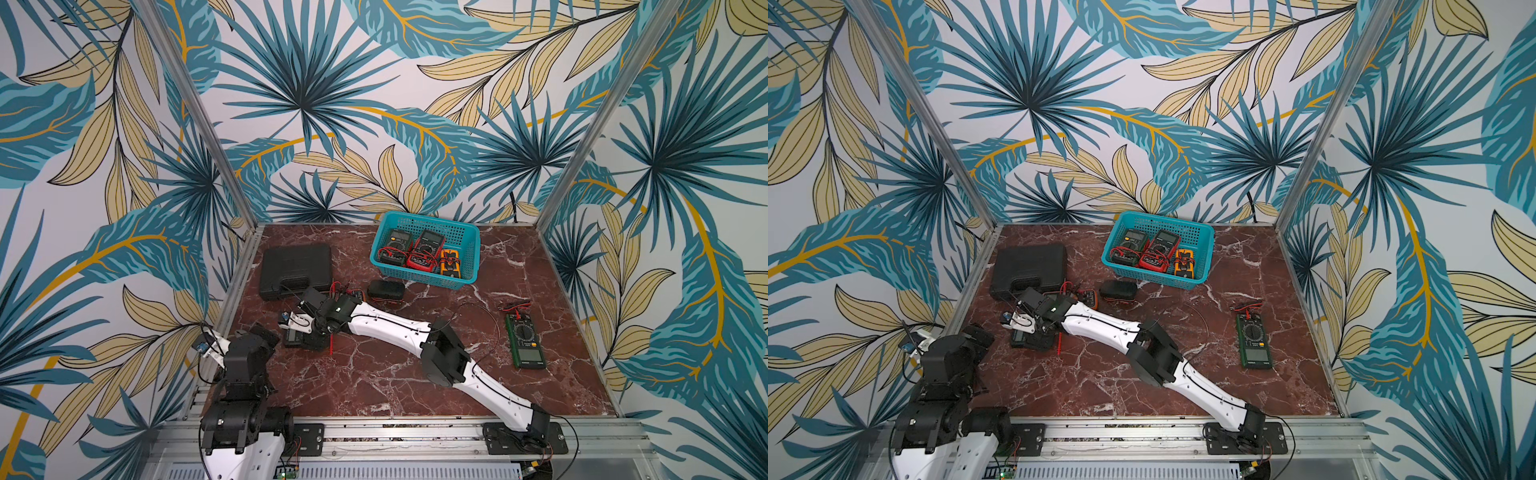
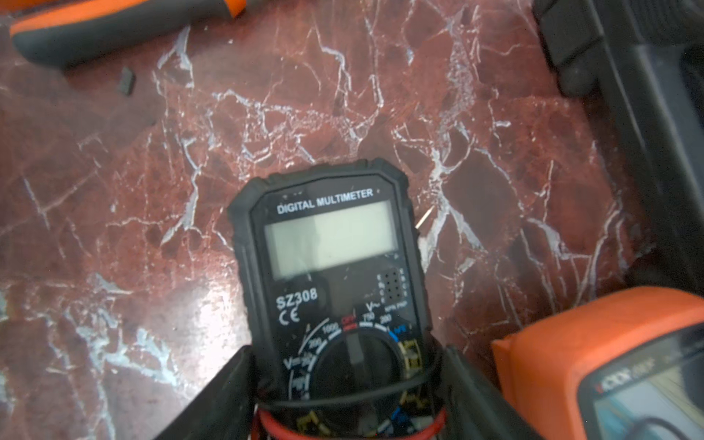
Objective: Put the multimeter into the basket
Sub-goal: Pick up the multimeter from the center of the board.
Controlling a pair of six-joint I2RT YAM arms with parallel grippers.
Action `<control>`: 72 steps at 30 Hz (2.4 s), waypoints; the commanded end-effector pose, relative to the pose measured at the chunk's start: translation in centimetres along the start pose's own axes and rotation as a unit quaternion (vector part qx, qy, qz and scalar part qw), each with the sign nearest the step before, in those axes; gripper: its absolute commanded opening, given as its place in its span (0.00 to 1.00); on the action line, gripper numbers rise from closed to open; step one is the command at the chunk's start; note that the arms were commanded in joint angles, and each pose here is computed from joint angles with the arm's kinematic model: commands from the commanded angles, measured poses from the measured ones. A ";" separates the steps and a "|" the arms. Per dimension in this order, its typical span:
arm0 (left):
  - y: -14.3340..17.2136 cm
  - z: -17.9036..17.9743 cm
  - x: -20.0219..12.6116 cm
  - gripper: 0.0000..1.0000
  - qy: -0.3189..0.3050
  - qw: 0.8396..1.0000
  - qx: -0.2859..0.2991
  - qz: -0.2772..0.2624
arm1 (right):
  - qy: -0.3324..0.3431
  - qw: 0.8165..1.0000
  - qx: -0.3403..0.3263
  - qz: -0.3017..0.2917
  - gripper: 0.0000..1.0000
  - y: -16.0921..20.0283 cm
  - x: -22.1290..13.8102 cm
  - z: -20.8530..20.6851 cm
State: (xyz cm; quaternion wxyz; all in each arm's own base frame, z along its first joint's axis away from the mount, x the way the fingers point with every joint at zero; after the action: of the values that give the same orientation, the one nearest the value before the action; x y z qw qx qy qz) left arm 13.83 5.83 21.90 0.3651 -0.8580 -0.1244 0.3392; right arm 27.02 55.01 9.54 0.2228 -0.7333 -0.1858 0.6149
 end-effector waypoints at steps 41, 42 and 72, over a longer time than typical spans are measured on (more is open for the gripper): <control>0.3 -2.0 0.6 1.00 0.057 0.998 -0.016 0.020 | 0.097 0.977 0.132 0.138 0.78 8.5 -11.4 1.3; 0.3 -2.1 0.6 1.00 0.058 0.998 -0.017 0.021 | 0.099 0.977 0.134 0.135 0.78 8.5 -11.6 1.0; 0.4 -2.2 0.8 1.00 0.057 0.998 -0.012 0.025 | 0.046 0.963 0.119 0.236 0.60 12.4 -6.6 -0.3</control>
State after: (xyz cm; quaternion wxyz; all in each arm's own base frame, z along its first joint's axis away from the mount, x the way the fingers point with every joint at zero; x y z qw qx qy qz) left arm 15.76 4.57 22.86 0.3482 -0.8872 -0.0858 0.2903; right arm 26.23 41.85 8.28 0.1888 -0.7457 0.0634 0.6359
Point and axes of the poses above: each gripper's point midway between its finger pads, its own x axis out along the fingers, its own z axis along the line the jaws close on, y = z × x, the point moved 5 cm from there along -x, back along the fingers, and after that the axes turned 2 degrees about -x, right-handed, at the moved point
